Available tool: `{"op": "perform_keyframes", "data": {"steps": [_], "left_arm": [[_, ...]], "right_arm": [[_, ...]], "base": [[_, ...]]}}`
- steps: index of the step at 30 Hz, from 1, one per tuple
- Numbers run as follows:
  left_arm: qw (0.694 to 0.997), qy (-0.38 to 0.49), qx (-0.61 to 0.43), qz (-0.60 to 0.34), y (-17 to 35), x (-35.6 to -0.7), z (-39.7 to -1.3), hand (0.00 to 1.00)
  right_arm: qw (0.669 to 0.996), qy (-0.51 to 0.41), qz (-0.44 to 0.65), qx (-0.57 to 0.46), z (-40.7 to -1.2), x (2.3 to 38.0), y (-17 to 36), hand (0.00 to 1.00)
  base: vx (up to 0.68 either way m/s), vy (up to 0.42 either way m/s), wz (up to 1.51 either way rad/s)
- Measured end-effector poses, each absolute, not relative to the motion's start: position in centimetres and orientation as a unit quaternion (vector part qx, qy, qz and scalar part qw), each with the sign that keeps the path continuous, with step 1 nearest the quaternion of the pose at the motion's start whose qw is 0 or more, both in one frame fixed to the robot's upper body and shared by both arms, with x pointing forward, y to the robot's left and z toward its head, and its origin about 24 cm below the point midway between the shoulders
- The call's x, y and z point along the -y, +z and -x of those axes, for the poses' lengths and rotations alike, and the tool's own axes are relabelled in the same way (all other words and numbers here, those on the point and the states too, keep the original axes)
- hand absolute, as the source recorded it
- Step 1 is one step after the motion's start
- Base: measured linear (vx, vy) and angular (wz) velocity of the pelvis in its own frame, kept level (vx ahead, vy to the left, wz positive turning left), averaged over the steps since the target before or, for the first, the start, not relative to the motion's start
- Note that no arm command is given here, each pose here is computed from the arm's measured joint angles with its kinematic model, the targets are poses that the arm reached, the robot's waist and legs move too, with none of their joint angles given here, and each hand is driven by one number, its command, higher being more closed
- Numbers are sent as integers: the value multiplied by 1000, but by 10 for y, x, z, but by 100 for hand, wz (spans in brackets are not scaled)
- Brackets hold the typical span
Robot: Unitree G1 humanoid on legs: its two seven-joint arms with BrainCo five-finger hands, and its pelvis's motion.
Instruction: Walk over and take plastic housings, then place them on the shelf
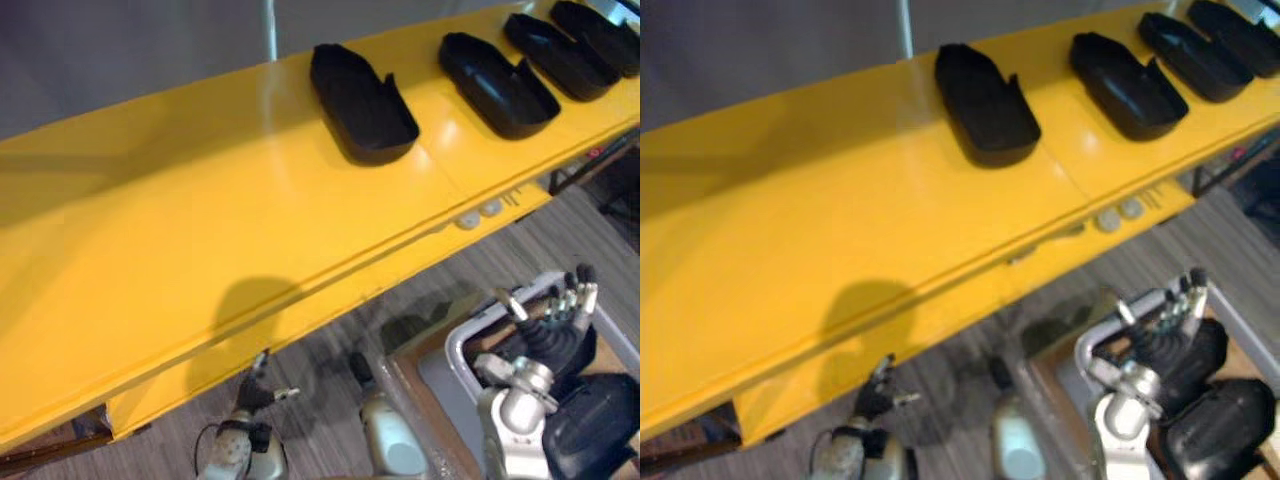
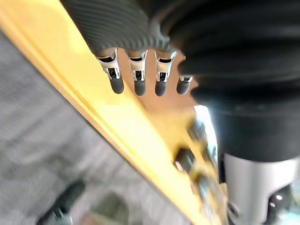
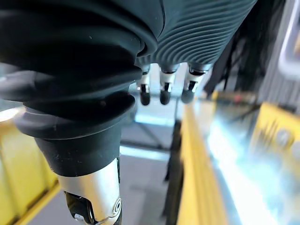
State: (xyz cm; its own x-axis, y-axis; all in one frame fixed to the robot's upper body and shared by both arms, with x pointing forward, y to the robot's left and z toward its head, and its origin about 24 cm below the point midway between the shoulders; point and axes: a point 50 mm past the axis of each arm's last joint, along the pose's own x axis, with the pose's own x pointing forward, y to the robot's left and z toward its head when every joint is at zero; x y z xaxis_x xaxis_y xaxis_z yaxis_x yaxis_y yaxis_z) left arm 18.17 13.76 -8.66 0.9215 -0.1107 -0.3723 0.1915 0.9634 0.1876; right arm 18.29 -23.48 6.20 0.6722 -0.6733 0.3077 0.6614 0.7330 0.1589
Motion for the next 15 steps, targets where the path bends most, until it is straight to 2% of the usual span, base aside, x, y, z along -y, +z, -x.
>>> {"op": "perform_keyframes", "data": {"steps": [4, 7, 10, 15], "left_arm": [[970, -146, -139, -134, -73, -111, -203, 0], [969, -152, -138, -136, -70, -101, -209, 0], [977, -122, -142, -103, -69, -93, -209, 0], [994, -33, -94, -53, -47, -107, -217, 0]], "right_arm": [[916, -374, -6, 144, -166, 241, 49, 0], [926, -350, -7, 145, -161, 238, 46, 0], [938, -308, -19, 160, -170, 233, 51, 0], [950, -231, -35, 207, -220, 215, 74, 0]], "base": [[7, 7, -50], [37, -16, -22], [61, -29, 0], [39, -54, 19]]}}
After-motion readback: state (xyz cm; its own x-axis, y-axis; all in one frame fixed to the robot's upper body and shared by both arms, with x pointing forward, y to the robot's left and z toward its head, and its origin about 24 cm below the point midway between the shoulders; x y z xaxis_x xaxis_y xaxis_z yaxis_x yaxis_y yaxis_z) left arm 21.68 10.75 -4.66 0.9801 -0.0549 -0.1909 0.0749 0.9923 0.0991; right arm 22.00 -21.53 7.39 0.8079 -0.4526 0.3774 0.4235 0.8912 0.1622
